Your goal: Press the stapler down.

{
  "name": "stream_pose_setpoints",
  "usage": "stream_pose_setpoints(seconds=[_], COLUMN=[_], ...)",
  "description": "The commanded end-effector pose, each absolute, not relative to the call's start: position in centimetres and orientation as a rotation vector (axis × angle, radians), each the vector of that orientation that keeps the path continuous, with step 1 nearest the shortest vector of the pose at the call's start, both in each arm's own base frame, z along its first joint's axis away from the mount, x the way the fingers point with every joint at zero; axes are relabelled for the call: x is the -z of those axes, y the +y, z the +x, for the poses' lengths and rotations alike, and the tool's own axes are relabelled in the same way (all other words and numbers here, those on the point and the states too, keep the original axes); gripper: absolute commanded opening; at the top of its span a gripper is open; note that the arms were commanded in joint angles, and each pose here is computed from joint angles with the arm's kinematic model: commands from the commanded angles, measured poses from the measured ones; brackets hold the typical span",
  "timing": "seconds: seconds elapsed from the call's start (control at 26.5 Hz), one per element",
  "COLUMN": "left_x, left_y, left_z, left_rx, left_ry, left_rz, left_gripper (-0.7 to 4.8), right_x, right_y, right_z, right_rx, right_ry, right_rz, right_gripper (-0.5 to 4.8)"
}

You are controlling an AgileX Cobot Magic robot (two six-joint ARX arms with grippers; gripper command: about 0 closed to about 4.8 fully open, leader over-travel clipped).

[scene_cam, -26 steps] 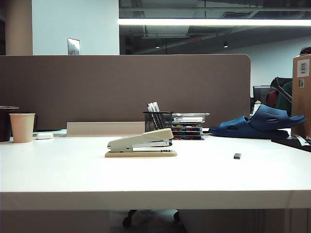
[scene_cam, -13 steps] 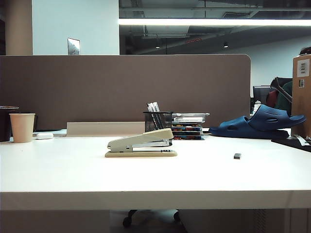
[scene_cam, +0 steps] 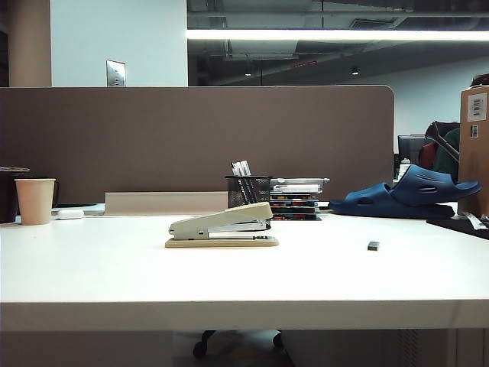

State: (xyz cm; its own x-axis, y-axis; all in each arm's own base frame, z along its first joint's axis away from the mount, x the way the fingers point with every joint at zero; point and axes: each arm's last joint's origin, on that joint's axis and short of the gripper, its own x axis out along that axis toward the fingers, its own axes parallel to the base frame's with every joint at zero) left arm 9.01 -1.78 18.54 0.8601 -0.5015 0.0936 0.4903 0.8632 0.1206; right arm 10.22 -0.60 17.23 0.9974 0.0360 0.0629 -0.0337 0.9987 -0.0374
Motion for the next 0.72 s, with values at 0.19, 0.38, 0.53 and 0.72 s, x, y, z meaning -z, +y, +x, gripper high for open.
stream_pose_setpoints(seconds=[0.19, 0.38, 0.53, 0.72], left_x=[-17.3, -16.5, -16.4, -16.4], left_y=[-2.0, -2.1, -2.1, -2.1], left_z=[8.9, 8.8, 8.7, 8.7], left_rx=[0.625, 0.657, 0.657, 0.657], left_ry=[0.036, 0.124, 0.137, 0.136], left_rz=[-0.026, -0.048, -0.052, -0.049], left_gripper=[-0.05, -0.05, -0.05, -0.05], right_x=[-18.8, -21.9, -23.6, -24.6], right_y=[-0.6, -0.5, -0.2, -0.1], right_z=[9.9, 9.1, 8.4, 8.4], right_rx=[-0.039, -0.046, -0.108, -0.156], right_ry=[-0.07, -0.072, -0.06, -0.003], right_rz=[0.022, 0.022, 0.022, 0.033], right_gripper=[-0.09, -0.09, -0.09, -0.09])
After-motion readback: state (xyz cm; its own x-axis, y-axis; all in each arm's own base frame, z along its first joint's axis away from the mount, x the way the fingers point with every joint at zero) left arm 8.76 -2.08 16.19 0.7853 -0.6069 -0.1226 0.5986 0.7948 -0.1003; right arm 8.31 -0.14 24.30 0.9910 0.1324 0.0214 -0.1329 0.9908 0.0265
